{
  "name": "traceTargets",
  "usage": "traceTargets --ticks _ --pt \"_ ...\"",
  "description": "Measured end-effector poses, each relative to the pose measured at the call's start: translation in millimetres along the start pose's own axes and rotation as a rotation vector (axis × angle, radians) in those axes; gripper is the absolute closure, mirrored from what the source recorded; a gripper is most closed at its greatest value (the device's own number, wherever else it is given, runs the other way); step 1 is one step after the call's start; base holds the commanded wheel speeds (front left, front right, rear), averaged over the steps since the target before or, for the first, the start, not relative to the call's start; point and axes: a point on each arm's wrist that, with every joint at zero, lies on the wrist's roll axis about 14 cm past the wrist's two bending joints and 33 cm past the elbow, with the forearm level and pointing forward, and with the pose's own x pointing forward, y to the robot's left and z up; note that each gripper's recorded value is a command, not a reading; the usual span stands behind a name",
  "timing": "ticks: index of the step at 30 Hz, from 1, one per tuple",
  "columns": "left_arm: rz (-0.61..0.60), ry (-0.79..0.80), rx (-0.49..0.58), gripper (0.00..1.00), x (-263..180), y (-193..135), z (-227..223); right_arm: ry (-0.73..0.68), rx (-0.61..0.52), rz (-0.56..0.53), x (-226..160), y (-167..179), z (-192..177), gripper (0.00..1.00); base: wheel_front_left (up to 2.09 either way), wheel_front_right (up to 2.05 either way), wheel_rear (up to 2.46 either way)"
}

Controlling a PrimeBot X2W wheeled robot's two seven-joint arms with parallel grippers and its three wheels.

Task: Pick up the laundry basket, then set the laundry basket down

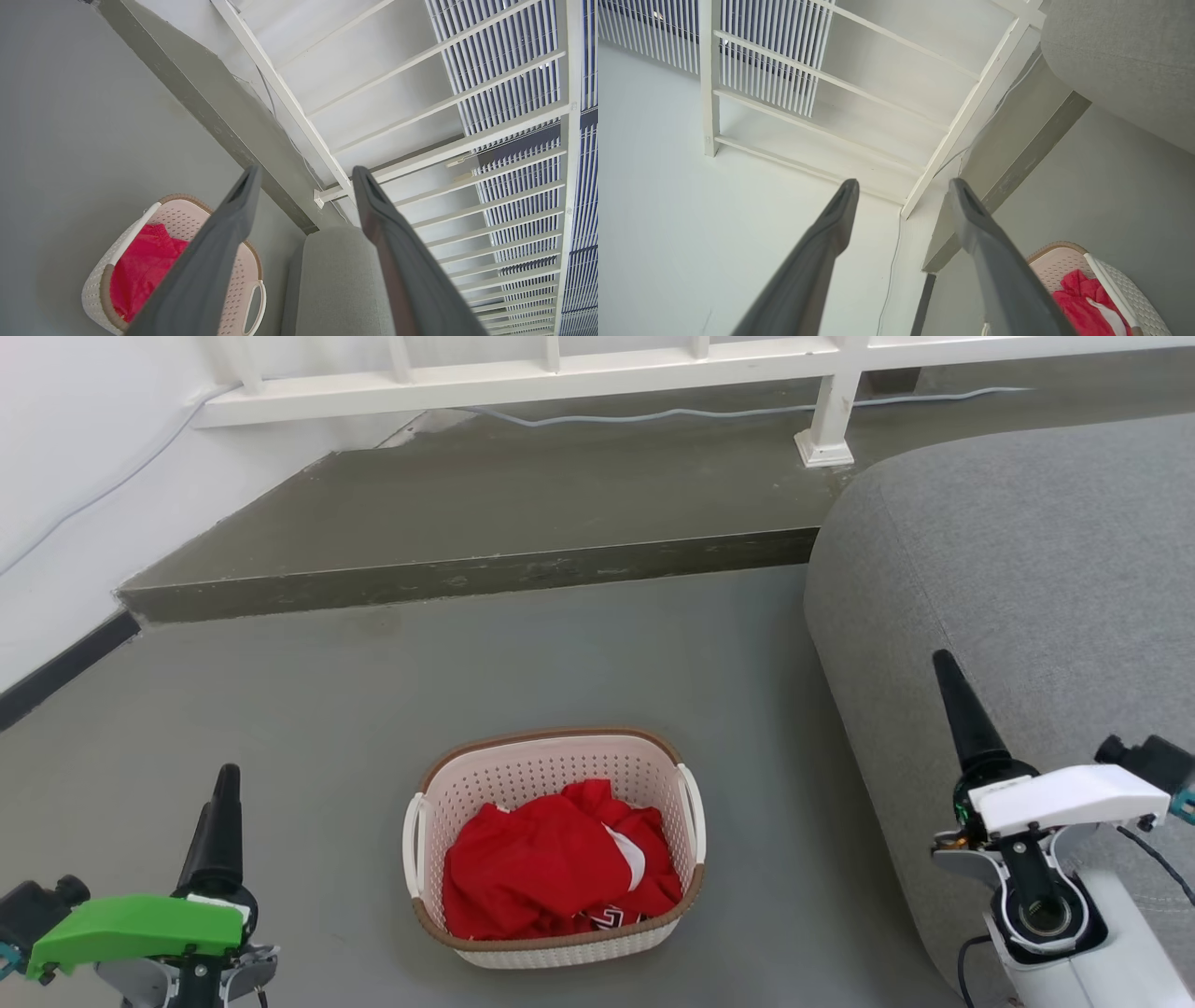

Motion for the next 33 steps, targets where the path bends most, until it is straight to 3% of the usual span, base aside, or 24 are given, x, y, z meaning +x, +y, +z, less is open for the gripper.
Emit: traceTargets --ticks 17,33 --pt "-0.062 0.0 0.38 0.0 5.9 -16.6 -1.8 0.062 -0.437 0.087 10.4 20.2 -18.2 0.0 0.0 0.0 0.0" --pt "-0.11 -0.025 0.597 0.0 7.5 -28.4 -7.0 0.057 -0.688 0.125 13.6 29.5 -30.1 0.0 0.0 0.0 0.0"
